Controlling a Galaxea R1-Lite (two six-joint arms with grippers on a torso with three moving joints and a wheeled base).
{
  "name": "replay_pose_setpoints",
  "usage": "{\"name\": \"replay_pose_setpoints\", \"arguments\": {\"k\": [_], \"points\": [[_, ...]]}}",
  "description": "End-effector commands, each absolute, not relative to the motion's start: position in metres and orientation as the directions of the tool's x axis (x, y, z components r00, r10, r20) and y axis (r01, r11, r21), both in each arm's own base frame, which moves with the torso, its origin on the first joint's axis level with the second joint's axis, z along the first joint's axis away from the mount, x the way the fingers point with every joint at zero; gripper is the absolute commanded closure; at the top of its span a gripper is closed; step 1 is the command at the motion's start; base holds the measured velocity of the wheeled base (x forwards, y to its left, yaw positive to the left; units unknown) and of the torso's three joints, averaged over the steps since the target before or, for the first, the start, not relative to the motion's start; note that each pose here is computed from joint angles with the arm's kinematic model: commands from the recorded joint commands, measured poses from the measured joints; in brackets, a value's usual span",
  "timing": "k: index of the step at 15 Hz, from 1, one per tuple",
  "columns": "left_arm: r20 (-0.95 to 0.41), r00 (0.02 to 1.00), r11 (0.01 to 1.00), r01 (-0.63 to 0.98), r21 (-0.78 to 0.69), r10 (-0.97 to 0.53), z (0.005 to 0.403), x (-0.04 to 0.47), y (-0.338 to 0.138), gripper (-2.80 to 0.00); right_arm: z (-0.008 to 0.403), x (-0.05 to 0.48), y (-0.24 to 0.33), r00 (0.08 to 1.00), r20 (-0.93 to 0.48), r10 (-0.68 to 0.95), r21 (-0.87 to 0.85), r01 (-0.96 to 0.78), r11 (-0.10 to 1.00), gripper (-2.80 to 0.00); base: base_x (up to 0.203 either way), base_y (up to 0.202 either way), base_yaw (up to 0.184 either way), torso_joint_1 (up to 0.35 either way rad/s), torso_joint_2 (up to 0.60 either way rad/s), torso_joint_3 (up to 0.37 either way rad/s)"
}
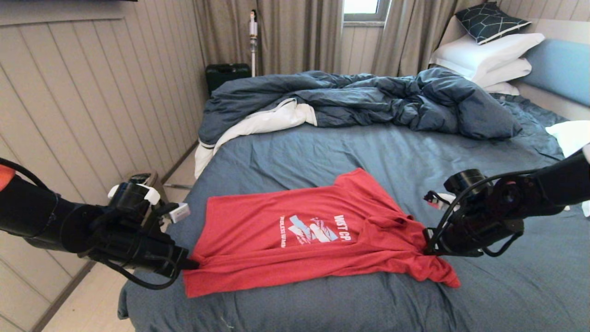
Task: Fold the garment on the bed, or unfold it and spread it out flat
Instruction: Fold the red T-shirt
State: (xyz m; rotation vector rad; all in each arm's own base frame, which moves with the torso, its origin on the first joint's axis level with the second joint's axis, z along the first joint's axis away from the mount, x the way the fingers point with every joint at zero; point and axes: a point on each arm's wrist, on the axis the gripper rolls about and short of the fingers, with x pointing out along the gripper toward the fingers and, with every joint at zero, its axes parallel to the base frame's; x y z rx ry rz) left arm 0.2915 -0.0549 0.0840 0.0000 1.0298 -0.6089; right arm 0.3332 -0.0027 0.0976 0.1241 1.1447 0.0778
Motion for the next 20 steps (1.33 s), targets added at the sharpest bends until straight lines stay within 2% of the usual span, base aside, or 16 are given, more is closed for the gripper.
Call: {"name": "replay_pose_setpoints", "arguments": {"k": [1, 13, 20], "points": [[-0.795, 0.374, 0.831, 0.485, -0.272, -0.478, 0.093, 0.29, -0.055, 0.0, 0.102, 0.328, -0.003, 0.419, -0.899, 0.125, 0.135, -0.006, 0.991, 0.0, 0.0, 0.0, 0.0, 0.0, 0.0, 0.0], [-0.835, 0.294, 0.789, 0.565, -0.242, -0.466, 0.108, 0.274, -0.052, 0.0, 0.11, 0.306, -0.012, 0.42, -0.9, 0.119, 0.115, -0.033, 0.993, 0.0, 0.0, 0.0, 0.0, 0.0, 0.0, 0.0], [-0.856, 0.245, 0.758, 0.612, -0.227, -0.455, 0.12, 0.27, -0.049, 0.0, 0.117, 0.299, -0.012, 0.372, -0.92, 0.121, 0.107, -0.058, 0.993, 0.0, 0.0, 0.0, 0.0, 0.0, 0.0, 0.0]]}}
